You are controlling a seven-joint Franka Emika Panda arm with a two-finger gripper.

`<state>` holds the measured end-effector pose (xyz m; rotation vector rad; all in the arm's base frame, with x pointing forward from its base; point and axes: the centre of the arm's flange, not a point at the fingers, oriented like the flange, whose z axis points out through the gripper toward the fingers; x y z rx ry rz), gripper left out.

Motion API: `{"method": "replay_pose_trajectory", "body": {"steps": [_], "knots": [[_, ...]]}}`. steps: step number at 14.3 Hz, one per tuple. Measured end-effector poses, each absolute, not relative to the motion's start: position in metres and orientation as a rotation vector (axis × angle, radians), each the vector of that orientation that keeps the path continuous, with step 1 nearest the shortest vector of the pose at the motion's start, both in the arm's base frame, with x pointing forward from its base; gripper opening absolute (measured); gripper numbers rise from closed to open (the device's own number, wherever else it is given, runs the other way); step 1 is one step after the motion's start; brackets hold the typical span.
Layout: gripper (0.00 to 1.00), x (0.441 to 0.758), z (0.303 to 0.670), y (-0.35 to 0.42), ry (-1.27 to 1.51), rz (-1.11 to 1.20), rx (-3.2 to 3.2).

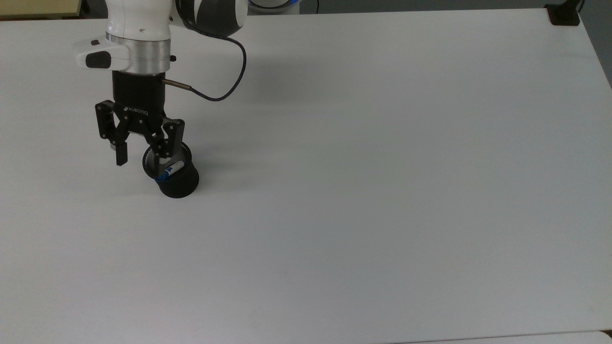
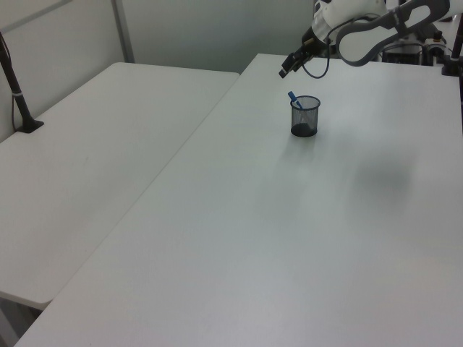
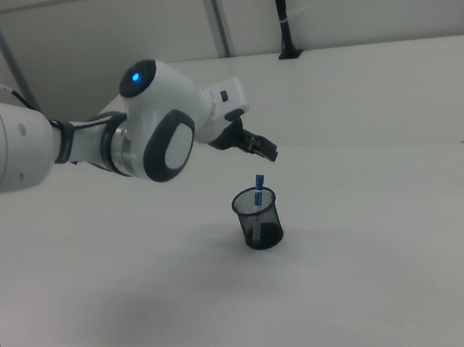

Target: Insert the marker

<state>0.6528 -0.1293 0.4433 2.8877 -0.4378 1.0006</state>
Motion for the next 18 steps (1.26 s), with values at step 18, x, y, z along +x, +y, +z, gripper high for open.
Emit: {"method": "replay_pose_trajectory", "body": {"steps": [18], "knots": [[1.0, 0.608, 0.556, -0.018, -0.278, -0.052, 3.113]]}}
